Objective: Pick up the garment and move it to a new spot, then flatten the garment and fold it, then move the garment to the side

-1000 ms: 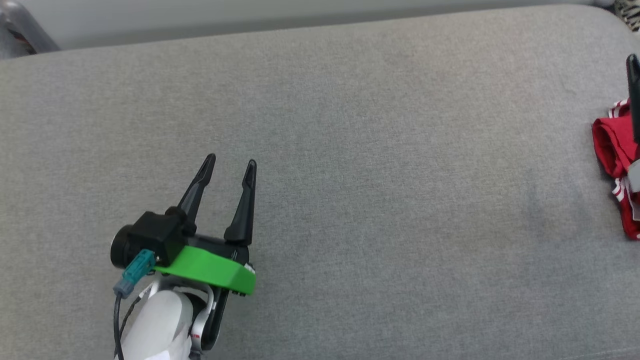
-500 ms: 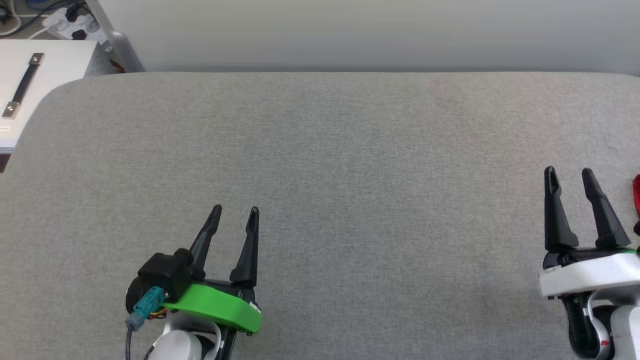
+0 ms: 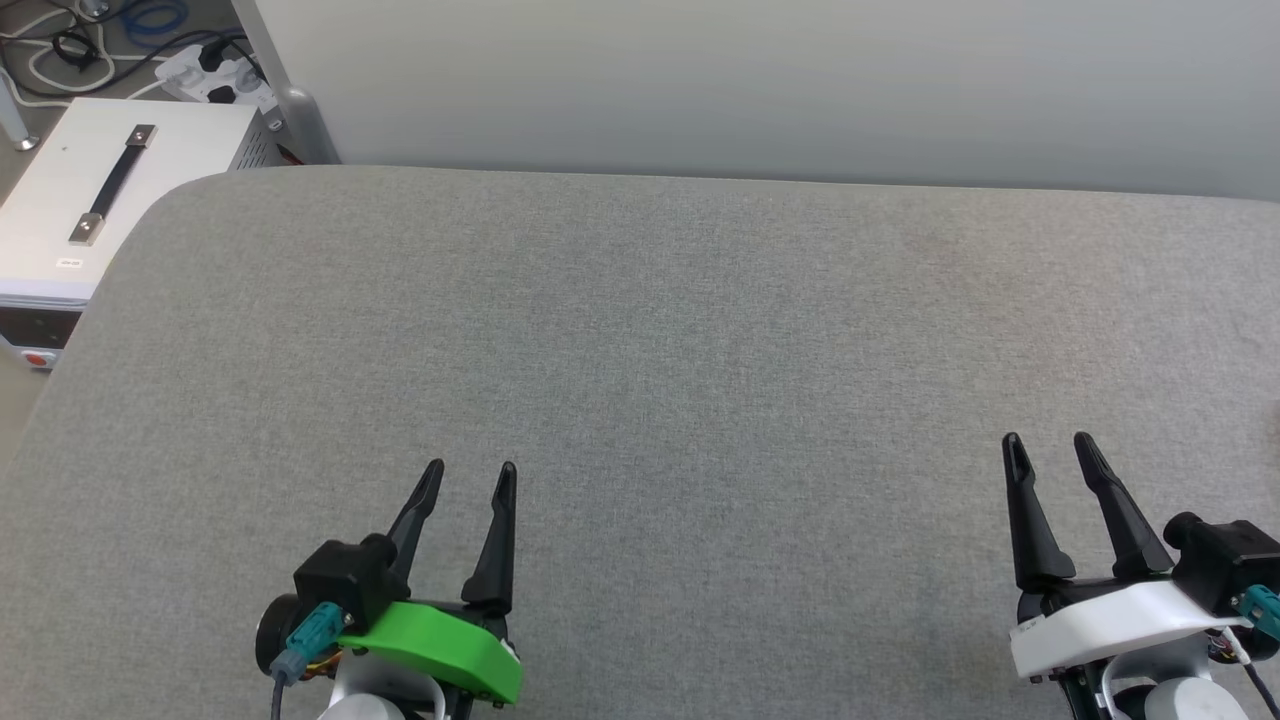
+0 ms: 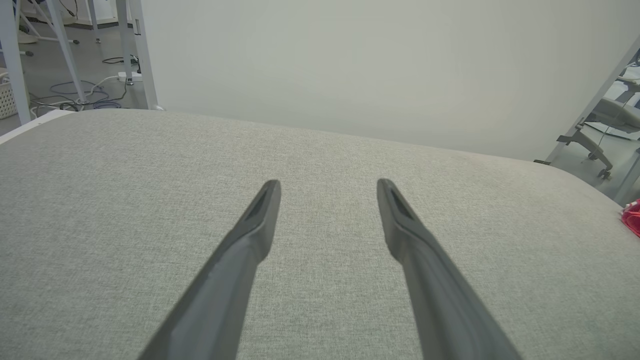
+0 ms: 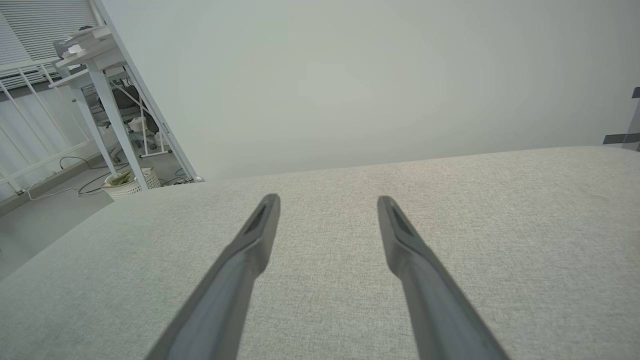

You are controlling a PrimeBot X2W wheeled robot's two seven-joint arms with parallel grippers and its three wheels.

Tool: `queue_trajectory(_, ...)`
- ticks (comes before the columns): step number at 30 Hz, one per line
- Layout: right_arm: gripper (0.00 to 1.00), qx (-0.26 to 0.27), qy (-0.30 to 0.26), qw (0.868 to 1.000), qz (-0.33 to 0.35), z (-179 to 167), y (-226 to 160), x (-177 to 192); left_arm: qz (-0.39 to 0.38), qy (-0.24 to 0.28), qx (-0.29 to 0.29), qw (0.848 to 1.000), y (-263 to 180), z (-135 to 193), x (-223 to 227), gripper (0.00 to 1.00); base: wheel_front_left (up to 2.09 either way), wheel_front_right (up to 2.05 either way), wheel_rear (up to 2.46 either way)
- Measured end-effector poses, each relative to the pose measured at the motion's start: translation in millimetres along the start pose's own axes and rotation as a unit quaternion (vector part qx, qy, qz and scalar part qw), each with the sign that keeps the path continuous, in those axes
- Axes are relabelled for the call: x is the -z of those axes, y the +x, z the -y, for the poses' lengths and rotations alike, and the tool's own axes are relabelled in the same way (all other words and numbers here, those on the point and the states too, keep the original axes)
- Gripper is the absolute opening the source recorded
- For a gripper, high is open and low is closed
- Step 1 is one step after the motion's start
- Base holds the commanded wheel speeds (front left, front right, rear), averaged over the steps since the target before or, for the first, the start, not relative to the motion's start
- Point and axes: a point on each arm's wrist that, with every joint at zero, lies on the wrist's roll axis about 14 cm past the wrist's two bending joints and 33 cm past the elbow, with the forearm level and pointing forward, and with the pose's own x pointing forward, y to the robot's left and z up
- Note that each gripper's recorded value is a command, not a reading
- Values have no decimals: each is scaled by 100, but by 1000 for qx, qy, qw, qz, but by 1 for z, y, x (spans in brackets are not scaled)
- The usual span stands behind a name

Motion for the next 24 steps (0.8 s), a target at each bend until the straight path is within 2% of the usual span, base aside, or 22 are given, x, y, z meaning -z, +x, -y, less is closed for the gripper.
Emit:
queue_trajectory(14, 100, 2, 2, 1000, -1, -1, -3, 2, 4, -1, 3, 1000, 1, 4, -2, 100, 0, 0, 0)
queue_trajectory(20, 100, -6, -14, 1000, -8, -4, -3, 6, 7, -1, 2, 1000, 2, 3, -3, 100, 0, 0, 0)
queue_trajectory(21, 0, -5, -13, 1000, -9, -4, -3, 6, 10, 1, 0, 1000, 2, 2, -6, 0, 0, 0, 0)
queue_trajectory(24, 0, -5, -13, 1000, -9, -4, -3, 6, 9, 1, 0, 1000, 2, 2, -5, 0, 0, 0, 0)
